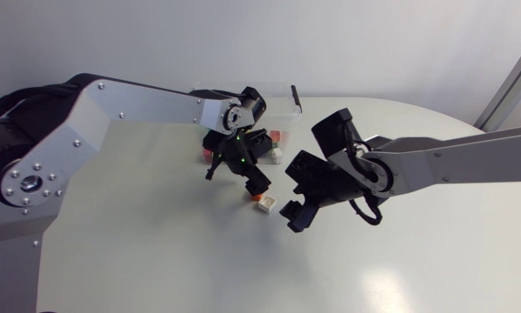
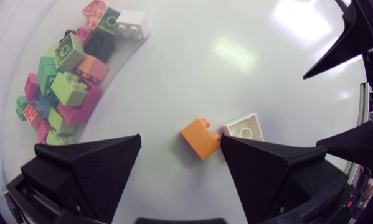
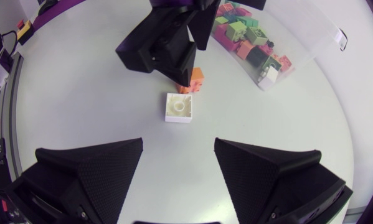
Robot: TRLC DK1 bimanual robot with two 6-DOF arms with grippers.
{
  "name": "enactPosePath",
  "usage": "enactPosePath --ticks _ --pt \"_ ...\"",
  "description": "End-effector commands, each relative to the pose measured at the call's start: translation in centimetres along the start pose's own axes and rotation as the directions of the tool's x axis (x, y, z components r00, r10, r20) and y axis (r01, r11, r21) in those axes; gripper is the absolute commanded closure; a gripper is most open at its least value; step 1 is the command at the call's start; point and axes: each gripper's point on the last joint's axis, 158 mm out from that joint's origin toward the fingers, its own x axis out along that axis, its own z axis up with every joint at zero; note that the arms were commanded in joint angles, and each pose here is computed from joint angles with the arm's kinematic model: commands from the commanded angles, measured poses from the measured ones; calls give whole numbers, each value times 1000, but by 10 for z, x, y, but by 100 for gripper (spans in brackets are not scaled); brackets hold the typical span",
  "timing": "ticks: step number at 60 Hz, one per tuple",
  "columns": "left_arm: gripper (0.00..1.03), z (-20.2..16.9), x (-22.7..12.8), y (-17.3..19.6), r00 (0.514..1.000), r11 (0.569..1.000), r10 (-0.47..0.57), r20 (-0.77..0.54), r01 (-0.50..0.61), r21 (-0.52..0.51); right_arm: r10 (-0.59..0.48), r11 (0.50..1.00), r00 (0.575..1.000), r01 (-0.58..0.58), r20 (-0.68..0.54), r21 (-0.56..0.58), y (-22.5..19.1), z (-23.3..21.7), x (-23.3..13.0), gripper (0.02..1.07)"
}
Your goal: Place the duplo bricks in the container
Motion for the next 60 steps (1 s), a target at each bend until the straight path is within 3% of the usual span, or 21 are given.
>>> enactPosePath --ticks 1,19,42,45,51,60 --pt "14 1 8 5 1000 999 16 -16 -17 -38 8 1000 1000 -8 -16 -13 5 -11 -4 23" --pt "14 -6 6 23 996 994 74 -44 -77 -75 11 1000 1000 -11 -14 -10 9 -14 -8 23" --pt "15 6 13 8 1000 1000 26 -7 -26 1 13 1000 1000 -13 -12 -13 13 -15 -11 23" --pt "21 6 15 9 1000 1000 25 -10 -25 0 13 1000 1000 -14 -14 -13 13 -16 -11 23" --pt "46 8 19 12 1000 1000 27 -9 -27 -6 16 1000 1000 -16 -13 -14 14 -15 -11 23" --pt "61 6 26 13 1000 1000 20 -24 -20 -18 15 1000 1000 -16 -12 -17 15 -15 -11 23"
